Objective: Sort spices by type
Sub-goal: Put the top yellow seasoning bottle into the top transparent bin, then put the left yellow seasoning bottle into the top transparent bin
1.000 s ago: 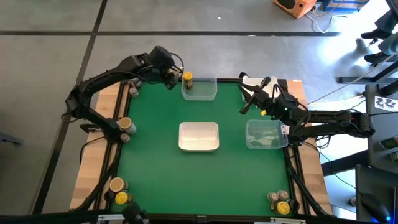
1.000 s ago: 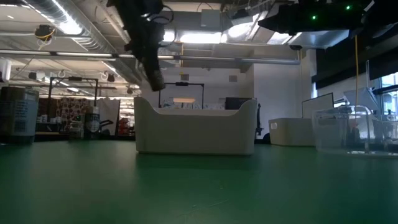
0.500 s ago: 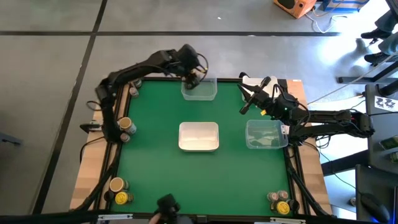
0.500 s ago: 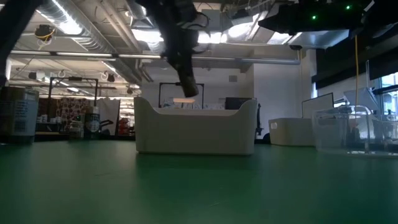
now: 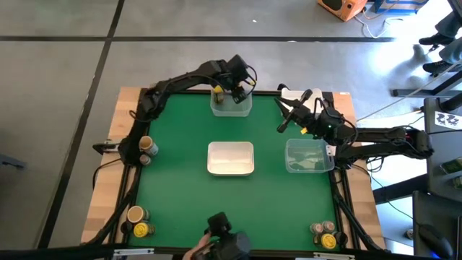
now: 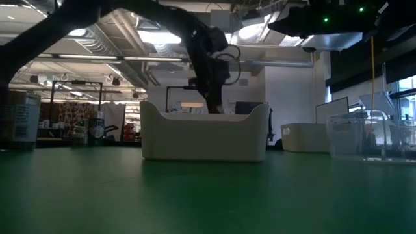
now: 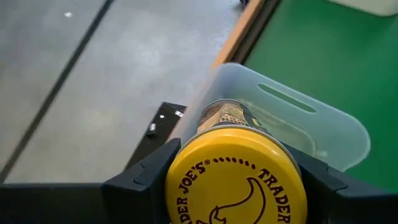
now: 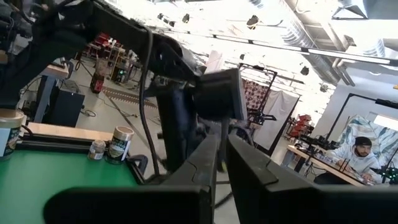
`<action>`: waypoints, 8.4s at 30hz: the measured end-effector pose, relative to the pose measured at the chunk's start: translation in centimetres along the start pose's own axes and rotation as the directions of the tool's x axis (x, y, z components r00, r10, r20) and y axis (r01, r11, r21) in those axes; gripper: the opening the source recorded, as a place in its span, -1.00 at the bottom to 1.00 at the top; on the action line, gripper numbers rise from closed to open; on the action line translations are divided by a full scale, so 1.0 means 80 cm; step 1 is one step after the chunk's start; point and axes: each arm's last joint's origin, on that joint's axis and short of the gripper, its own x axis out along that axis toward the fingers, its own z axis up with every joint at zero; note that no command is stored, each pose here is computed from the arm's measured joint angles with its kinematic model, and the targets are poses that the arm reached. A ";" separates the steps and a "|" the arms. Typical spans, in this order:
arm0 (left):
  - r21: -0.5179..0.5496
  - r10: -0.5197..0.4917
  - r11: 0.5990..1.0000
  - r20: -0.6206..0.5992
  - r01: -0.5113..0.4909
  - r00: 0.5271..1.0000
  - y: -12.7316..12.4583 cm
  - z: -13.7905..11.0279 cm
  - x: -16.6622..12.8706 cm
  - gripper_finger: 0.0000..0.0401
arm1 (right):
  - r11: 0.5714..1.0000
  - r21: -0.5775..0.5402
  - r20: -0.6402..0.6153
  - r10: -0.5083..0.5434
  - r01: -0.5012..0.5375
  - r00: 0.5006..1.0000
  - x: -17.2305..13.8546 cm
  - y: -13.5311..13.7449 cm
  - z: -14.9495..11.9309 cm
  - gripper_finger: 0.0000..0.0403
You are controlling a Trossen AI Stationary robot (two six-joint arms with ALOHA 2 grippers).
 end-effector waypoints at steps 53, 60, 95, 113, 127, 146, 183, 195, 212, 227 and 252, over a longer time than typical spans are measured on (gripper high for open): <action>0.005 -0.055 0.998 -0.159 0.057 0.986 0.010 -0.037 -0.180 0.41 | 1.000 -0.005 -0.005 0.001 -0.001 1.000 0.003 0.003 -0.003 -0.81; -0.017 -0.078 0.997 -0.239 0.076 0.968 -0.010 -0.064 -0.241 0.41 | 1.000 -0.005 -0.005 0.000 0.000 1.000 0.003 0.003 -0.003 -0.81; 0.007 -0.273 0.962 0.023 0.273 0.962 -0.248 -0.241 -0.453 0.41 | 0.989 0.101 0.018 0.109 -0.110 0.994 0.004 0.007 -0.002 -0.81; -0.297 -0.311 0.925 -0.239 0.235 0.920 -0.313 -0.327 -0.411 0.41 | 0.981 0.152 0.025 0.115 -0.118 0.993 0.004 0.007 -0.001 -0.81; -0.594 -0.407 0.804 -0.510 0.031 0.758 -0.351 -0.397 -0.405 0.41 | 0.954 0.264 0.039 0.138 -0.143 0.990 0.004 0.008 0.000 -0.81; -0.565 -0.435 0.825 -0.646 -0.009 0.627 -0.412 -0.478 -0.405 0.38 | 0.926 0.348 0.015 0.150 -0.146 0.989 0.004 0.009 -0.003 -0.81; -0.410 -0.296 0.911 -0.590 0.037 0.751 -0.396 -0.514 -0.397 -0.98 | 0.927 0.344 -0.009 0.162 -0.149 0.987 0.004 0.011 -0.006 -0.81; -0.404 -0.271 0.913 -0.499 0.055 0.823 -0.393 -0.512 -0.393 -0.99 | 0.927 0.344 -0.009 0.162 -0.149 0.987 0.004 0.011 -0.006 -0.81; -0.425 -0.305 0.900 -0.453 0.097 0.837 -0.397 -0.510 -0.392 -0.99 | 0.928 0.343 -0.016 0.165 -0.149 0.986 0.004 0.011 -0.007 -0.81; -0.402 -0.288 0.915 -0.570 0.044 0.769 -0.396 -0.512 -0.392 -0.98 | 0.928 0.342 -0.022 0.167 -0.150 0.986 0.004 0.011 -0.008 -0.81; -0.477 -0.303 0.879 -0.536 0.013 0.788 -0.381 -0.483 -0.411 -0.06 | 0.925 0.350 -0.031 0.171 -0.150 0.985 0.003 0.012 -0.009 -0.81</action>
